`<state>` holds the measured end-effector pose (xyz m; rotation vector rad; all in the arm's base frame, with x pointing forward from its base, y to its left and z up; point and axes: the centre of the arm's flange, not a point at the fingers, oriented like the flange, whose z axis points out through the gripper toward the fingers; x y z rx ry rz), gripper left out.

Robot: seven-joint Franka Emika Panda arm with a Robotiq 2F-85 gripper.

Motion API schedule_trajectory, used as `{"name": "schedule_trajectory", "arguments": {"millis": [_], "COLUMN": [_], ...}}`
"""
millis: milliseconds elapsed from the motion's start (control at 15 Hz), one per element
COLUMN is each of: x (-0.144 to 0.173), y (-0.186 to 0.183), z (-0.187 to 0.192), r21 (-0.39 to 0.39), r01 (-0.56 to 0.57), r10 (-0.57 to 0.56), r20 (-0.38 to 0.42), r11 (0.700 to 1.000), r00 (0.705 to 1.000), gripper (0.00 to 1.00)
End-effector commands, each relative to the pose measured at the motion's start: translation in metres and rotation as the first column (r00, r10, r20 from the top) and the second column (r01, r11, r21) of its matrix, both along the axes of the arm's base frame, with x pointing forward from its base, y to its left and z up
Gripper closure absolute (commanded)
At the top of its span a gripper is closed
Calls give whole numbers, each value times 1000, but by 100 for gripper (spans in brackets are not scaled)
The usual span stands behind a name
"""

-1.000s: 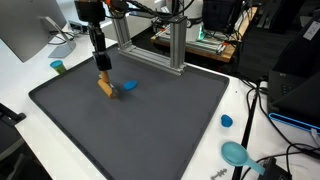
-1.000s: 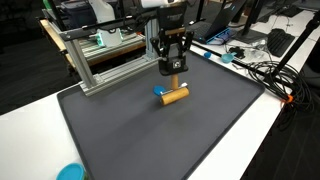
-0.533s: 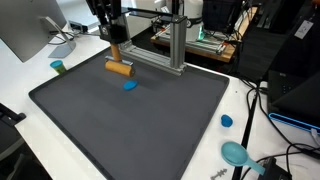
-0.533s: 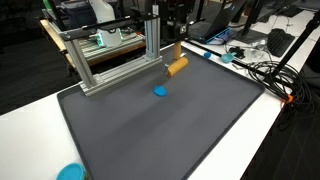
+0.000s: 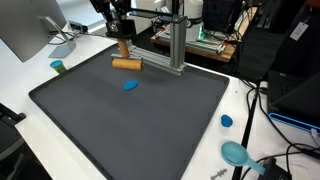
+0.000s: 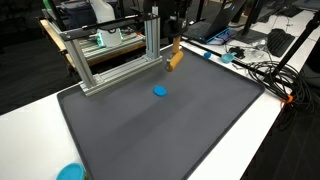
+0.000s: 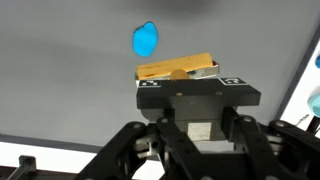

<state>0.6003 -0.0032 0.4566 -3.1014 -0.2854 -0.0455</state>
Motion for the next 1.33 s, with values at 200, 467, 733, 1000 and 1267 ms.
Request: {"name": "schedule_trajectory", "arguments": {"millis": [200, 467, 733, 1000, 1267], "x": [-26, -36, -34, -25, -32], "y": [8, 28, 28, 5, 7], "z": [4, 4, 1, -16, -28], "r21": [-159, -221, -201, -154, -143], "r01": [-175, -345, -517, -638, -618], "r10": [188, 370, 545, 636, 617], "r20": [66, 82, 126, -70, -55], "r11": [972, 912, 832, 755, 773], "r00": [980, 925, 829, 769, 785], "gripper": [78, 78, 78, 78, 53]}}
